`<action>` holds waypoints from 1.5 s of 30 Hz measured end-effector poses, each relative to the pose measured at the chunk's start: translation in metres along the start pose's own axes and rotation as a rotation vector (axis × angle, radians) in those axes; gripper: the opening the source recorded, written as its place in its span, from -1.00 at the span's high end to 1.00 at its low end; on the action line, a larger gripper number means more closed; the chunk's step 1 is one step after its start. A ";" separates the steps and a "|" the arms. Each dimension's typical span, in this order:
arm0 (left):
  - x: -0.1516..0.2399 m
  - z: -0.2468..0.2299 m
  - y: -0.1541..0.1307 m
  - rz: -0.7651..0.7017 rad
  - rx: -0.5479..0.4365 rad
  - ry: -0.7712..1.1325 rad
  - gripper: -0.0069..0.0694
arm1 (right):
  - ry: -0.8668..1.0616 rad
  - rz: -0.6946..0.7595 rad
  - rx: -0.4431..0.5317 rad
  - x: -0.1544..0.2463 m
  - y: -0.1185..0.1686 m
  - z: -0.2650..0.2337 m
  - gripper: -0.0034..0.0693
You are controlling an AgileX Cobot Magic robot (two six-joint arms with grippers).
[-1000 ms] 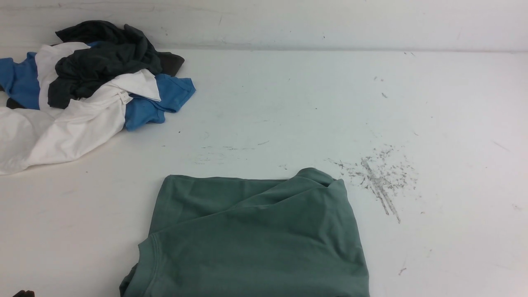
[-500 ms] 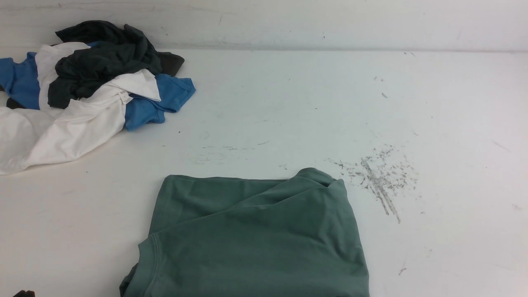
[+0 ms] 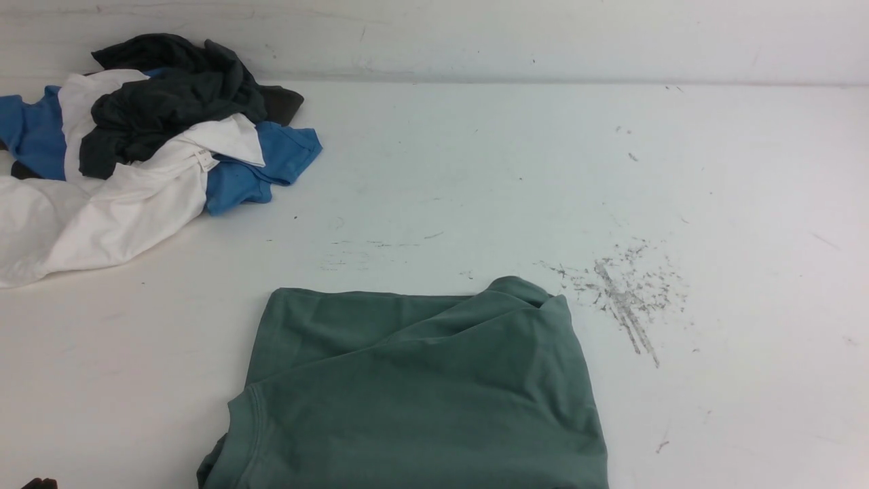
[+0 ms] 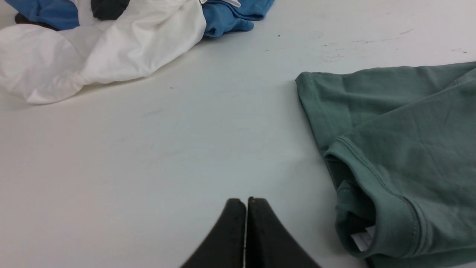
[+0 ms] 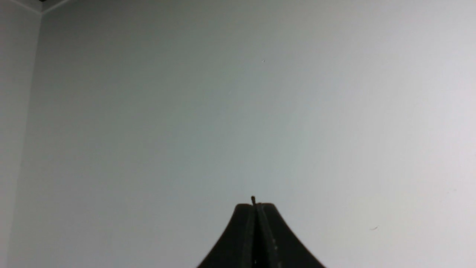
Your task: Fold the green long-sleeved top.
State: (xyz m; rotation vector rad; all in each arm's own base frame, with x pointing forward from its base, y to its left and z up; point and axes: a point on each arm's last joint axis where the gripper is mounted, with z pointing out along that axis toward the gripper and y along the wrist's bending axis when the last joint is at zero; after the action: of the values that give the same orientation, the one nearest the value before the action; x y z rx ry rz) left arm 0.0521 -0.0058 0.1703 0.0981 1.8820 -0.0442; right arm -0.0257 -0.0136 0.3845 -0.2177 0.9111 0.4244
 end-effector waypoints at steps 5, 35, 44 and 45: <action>0.000 0.000 0.000 0.000 0.000 0.000 0.83 | 0.100 0.052 -0.006 0.036 0.001 0.001 0.94; 0.000 0.000 0.000 -0.001 0.000 0.000 0.83 | 0.853 -0.209 0.529 0.208 -0.027 -0.062 0.94; 0.000 0.000 0.000 -0.001 0.000 0.000 0.83 | 0.853 -0.206 0.530 0.208 -0.027 -0.062 0.94; 0.000 0.000 0.000 -0.001 0.000 0.000 0.83 | 0.853 -0.206 0.530 0.208 -0.027 -0.062 0.94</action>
State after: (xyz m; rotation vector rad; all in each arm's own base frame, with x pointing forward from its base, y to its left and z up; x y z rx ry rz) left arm 0.0521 -0.0058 0.1703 0.0973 1.8820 -0.0449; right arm 0.0539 -0.0055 0.1807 0.0095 1.7793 -0.1419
